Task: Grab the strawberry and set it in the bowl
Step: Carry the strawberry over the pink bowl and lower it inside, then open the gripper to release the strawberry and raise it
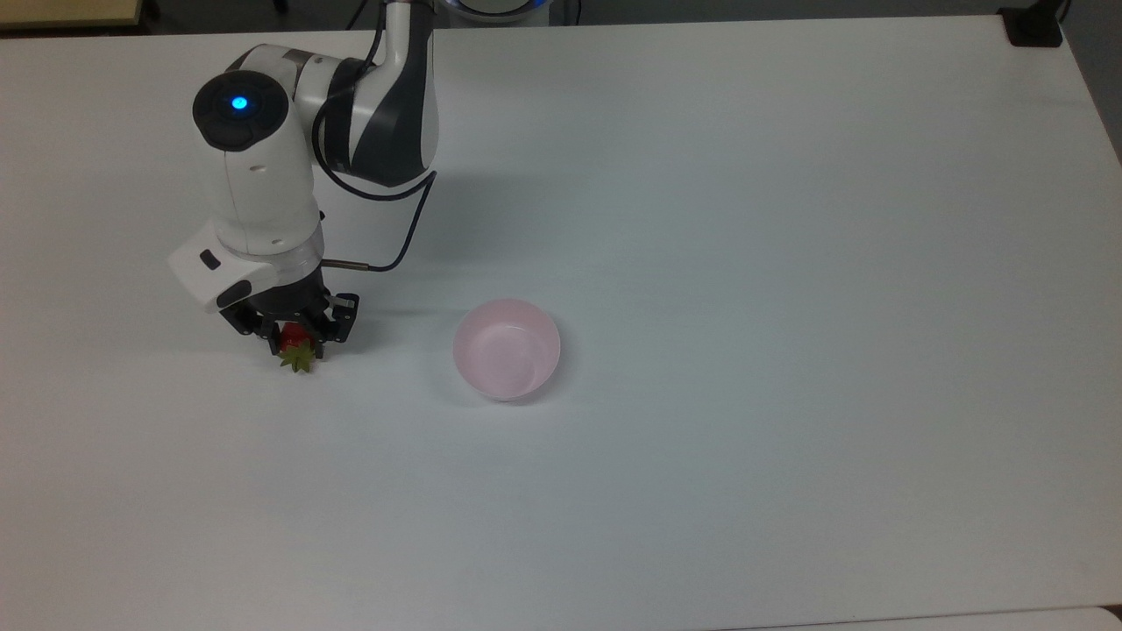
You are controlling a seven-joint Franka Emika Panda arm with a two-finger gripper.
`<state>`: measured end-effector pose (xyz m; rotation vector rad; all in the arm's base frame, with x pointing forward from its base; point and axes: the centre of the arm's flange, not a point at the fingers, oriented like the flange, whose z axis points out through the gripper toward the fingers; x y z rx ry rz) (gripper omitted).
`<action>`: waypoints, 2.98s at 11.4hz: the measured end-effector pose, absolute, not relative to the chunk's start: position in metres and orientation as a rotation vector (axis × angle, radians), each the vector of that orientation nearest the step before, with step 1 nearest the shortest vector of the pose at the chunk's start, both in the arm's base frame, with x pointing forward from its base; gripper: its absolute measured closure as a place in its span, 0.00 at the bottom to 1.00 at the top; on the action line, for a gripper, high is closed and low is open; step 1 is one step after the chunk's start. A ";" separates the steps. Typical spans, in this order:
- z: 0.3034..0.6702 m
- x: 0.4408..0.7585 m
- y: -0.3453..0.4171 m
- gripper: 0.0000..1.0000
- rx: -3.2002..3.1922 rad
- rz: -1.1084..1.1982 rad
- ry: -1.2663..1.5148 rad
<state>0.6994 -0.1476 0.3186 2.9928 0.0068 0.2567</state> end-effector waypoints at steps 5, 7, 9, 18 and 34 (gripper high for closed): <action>0.371 0.705 -0.039 0.55 3.027 0.273 -0.038; 0.378 0.709 0.006 0.55 3.038 0.306 -0.086; 0.377 0.709 0.025 0.55 3.044 0.311 -0.116; 0.339 0.708 0.065 0.52 3.053 0.238 -0.129; 0.607 0.565 0.026 0.00 3.016 -0.027 -0.089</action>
